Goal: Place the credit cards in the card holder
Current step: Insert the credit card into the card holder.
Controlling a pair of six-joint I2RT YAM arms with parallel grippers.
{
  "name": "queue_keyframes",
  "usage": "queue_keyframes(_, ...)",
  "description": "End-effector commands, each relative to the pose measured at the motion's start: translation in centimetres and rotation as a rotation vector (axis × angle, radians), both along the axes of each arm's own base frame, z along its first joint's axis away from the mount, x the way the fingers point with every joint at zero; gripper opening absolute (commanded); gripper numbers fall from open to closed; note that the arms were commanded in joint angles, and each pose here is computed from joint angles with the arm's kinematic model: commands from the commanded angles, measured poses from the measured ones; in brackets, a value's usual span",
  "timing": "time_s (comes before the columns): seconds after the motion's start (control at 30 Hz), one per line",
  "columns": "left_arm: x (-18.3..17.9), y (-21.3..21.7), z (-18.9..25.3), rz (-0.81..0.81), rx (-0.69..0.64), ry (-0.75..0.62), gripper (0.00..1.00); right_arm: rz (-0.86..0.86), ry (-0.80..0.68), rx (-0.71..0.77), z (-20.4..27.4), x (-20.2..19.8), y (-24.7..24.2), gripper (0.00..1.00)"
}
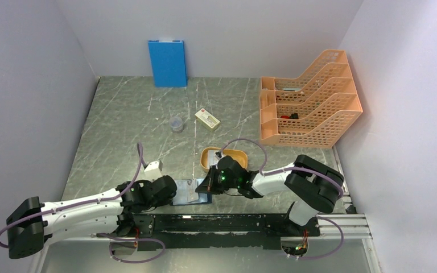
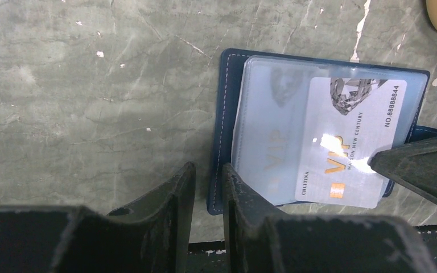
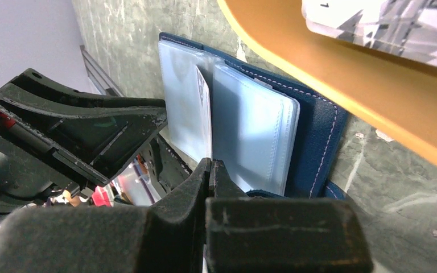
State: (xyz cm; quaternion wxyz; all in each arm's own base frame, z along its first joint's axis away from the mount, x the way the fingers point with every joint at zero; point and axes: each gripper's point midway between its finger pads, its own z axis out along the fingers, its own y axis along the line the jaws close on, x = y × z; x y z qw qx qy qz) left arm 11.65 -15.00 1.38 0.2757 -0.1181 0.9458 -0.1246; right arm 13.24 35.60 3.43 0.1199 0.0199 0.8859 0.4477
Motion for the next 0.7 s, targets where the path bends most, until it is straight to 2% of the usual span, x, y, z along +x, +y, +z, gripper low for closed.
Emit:
queue_keyframes(0.0, -1.4, 0.7, -1.5, -0.018, 0.016, 0.067, 0.3, -0.056, -0.021, -0.001, -0.7, 0.4, 0.0, 0.0)
queue_keyframes(0.67, -2.1, 0.4, -2.2, -0.024, -0.011, 0.099, 0.25, -0.025, -0.006, -0.016, -1.9, -1.3, 1.5, 0.0)
